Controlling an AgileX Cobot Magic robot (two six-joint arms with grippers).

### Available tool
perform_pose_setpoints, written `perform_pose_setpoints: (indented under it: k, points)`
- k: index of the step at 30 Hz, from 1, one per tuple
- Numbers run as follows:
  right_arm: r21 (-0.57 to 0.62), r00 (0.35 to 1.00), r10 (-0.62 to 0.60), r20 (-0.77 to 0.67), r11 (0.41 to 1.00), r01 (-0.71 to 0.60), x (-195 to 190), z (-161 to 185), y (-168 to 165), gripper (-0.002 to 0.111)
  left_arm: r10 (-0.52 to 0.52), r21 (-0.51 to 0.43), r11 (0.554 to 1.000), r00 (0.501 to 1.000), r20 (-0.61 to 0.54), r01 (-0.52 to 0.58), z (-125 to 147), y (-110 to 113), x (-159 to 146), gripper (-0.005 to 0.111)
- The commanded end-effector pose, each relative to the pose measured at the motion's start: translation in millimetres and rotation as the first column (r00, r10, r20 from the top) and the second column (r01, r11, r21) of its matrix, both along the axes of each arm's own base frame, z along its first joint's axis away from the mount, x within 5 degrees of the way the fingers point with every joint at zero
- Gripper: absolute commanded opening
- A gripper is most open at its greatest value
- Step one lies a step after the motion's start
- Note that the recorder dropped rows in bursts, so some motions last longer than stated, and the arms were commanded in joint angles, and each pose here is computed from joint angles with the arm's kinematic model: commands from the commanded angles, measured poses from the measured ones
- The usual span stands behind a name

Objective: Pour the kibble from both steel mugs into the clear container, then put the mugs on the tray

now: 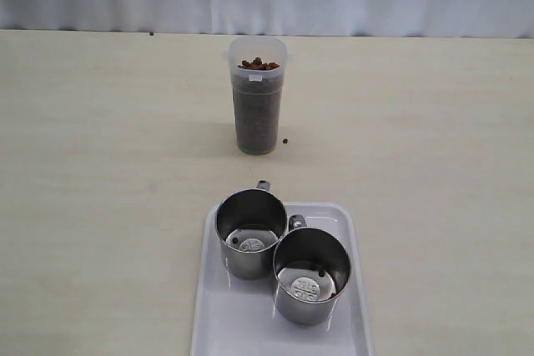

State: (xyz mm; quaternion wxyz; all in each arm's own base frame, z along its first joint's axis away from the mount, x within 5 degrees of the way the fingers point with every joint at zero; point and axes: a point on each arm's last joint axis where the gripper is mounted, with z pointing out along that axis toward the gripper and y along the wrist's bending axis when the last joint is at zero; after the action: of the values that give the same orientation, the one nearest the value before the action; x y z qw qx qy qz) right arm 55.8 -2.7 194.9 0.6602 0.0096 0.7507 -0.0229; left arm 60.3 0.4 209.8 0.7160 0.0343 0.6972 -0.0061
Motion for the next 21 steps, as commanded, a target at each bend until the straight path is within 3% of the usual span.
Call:
perform_pose_setpoints:
  k: [1, 21]
  points:
    - [0.021, 1.0, 0.001, 0.006, 1.0, -0.001, -0.1, -0.8, 0.2, 0.005, 0.003, -0.01, 1.0, 1.0, -0.007, -0.003, -1.3, 0.3, 0.3, 0.0]
    - [0.035, 0.999, 0.053, 0.008, 0.998, -0.053, 0.0, -0.6, 3.3, 0.005, -0.008, -0.01, 1.0, 1.0, -0.005, 0.008, -1.1, -0.7, 0.2, 0.0]
